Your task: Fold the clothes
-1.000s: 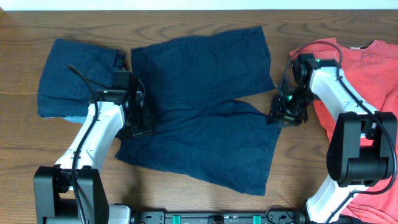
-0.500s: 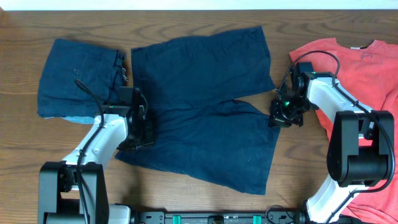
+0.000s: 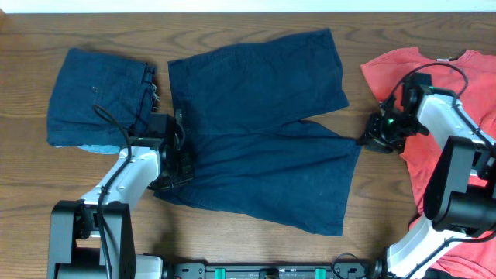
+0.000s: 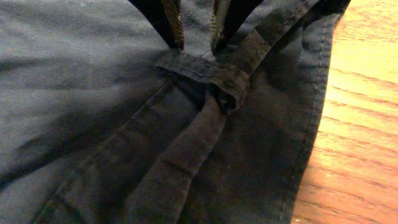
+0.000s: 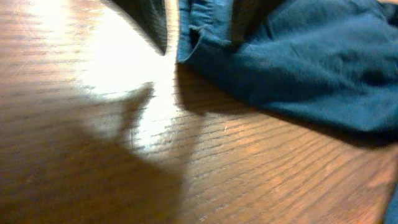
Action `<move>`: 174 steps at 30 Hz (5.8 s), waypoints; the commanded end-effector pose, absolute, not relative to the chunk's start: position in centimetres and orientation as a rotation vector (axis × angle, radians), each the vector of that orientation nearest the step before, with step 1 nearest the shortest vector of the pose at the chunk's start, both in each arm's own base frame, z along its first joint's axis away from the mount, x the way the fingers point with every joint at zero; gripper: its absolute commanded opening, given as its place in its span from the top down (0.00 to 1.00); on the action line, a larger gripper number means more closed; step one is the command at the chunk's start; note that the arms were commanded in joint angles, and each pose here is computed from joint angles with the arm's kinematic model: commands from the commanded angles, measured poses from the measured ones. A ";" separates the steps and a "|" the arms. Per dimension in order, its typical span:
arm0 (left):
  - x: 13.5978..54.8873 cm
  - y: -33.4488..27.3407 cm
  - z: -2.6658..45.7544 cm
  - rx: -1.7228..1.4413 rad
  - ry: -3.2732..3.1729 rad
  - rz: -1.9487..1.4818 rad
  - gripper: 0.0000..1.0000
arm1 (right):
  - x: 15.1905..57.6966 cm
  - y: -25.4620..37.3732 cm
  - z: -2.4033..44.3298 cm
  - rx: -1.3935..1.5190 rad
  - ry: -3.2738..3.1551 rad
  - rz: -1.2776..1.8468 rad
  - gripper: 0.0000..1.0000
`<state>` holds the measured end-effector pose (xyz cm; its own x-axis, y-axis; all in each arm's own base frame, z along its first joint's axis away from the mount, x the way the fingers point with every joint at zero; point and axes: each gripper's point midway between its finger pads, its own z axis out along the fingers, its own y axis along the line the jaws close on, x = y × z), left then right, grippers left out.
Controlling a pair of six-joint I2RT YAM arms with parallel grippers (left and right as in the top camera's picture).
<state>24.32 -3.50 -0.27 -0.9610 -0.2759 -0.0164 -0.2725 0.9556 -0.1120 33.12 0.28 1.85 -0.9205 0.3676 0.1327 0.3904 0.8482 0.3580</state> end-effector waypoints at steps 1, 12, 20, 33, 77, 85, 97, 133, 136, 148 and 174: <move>24.1 -3.3 -0.2 -0.445 3.087 -0.158 0.77 | 34.3 2.1 4.3 -0.376 -3.029 -0.844 0.61; 25.7 -4.8 3.5 -0.360 3.105 -0.284 0.61 | 30.0 5.2 10.4 -0.132 -3.006 -0.937 0.55; 24.8 -3.9 5.3 -0.326 3.173 -0.197 0.44 | 26.5 6.2 13.3 -0.183 -3.093 -0.558 0.43; 24.4 -1.8 5.3 -0.449 3.179 -0.172 0.42 | 13.3 7.8 3.5 -0.540 -2.620 -0.372 0.62; 19.2 -3.0 -0.2 -0.608 3.257 -0.311 0.87 | 13.0 4.5 0.7 -0.637 -2.696 -0.167 0.99; 18.5 -0.4 0.7 -0.827 3.261 -0.130 0.94 | 13.2 4.4 0.7 -0.644 -2.702 -0.165 0.98; 19.0 0.4 1.8 -0.894 3.242 -0.145 0.93 | 14.5 4.8 0.7 -0.636 -2.727 -0.332 0.37; 18.2 0.3 2.0 -0.866 3.283 -0.145 0.67 | 11.7 4.4 -2.2 -0.939 -2.596 -0.300 0.68; 18.2 0.2 2.0 -0.867 3.283 -0.152 0.58 | 11.7 4.2 -2.2 -0.959 -2.590 -0.304 0.76; 17.7 -1.0 2.3 -0.898 3.307 -0.269 0.37 | 12.0 4.2 -2.2 -0.954 -2.600 -0.310 0.99; 15.9 -1.0 1.6 -0.985 3.337 -0.250 0.94 | 16.2 3.8 1.5 -0.828 -2.740 -0.371 0.99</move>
